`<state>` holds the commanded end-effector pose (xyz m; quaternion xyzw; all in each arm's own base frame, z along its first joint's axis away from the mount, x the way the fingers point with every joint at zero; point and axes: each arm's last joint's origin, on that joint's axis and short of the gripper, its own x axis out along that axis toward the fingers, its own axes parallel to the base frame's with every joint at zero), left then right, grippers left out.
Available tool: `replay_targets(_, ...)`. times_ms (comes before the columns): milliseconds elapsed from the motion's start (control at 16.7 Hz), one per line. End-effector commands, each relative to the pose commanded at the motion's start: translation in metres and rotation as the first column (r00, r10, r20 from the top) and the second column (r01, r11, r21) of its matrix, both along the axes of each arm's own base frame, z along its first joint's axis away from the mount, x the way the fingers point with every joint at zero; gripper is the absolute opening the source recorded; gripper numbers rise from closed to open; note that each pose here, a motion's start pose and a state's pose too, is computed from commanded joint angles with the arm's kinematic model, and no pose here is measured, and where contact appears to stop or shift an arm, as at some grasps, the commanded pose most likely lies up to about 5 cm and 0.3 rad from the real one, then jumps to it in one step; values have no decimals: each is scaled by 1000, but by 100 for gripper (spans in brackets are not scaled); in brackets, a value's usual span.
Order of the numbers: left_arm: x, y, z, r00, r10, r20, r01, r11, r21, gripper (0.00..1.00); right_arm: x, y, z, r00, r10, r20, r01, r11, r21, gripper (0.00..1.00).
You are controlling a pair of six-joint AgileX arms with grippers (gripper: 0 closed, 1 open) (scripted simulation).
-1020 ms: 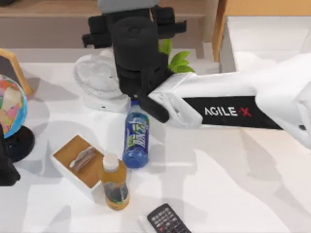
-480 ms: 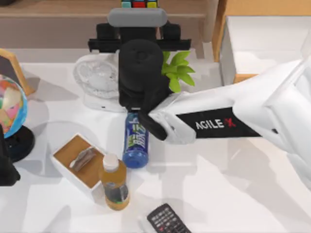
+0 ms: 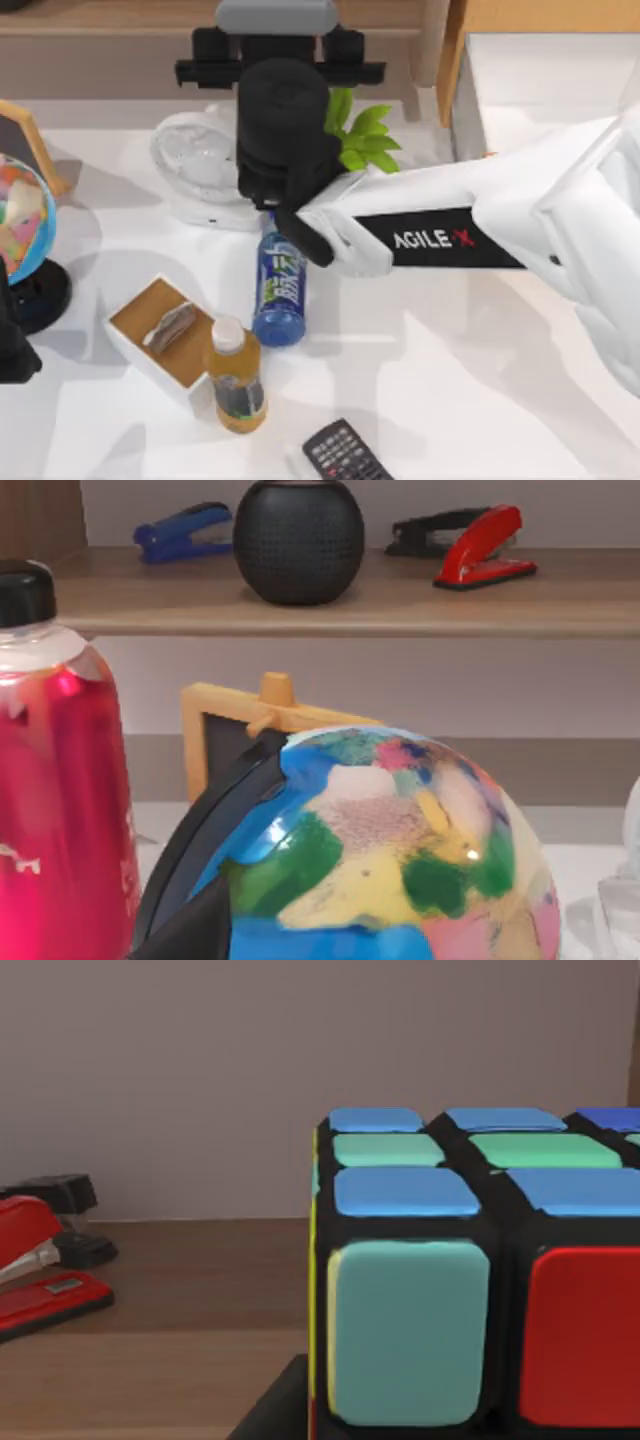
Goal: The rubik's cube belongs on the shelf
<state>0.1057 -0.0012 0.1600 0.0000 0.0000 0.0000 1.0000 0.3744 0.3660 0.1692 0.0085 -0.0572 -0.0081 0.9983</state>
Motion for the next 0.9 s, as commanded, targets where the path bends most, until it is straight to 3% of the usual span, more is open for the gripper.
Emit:
replay_targets(540,0,0,0,1000,0,0,0,1000,0,100,70,-1,4,1000,2,0,-2,1000,-4,0)
replay_targets(900,0,0,0,1000,0,0,0,1000,0,100,79,-2,-1,1000,5,-13,-5,1000,-18,0)
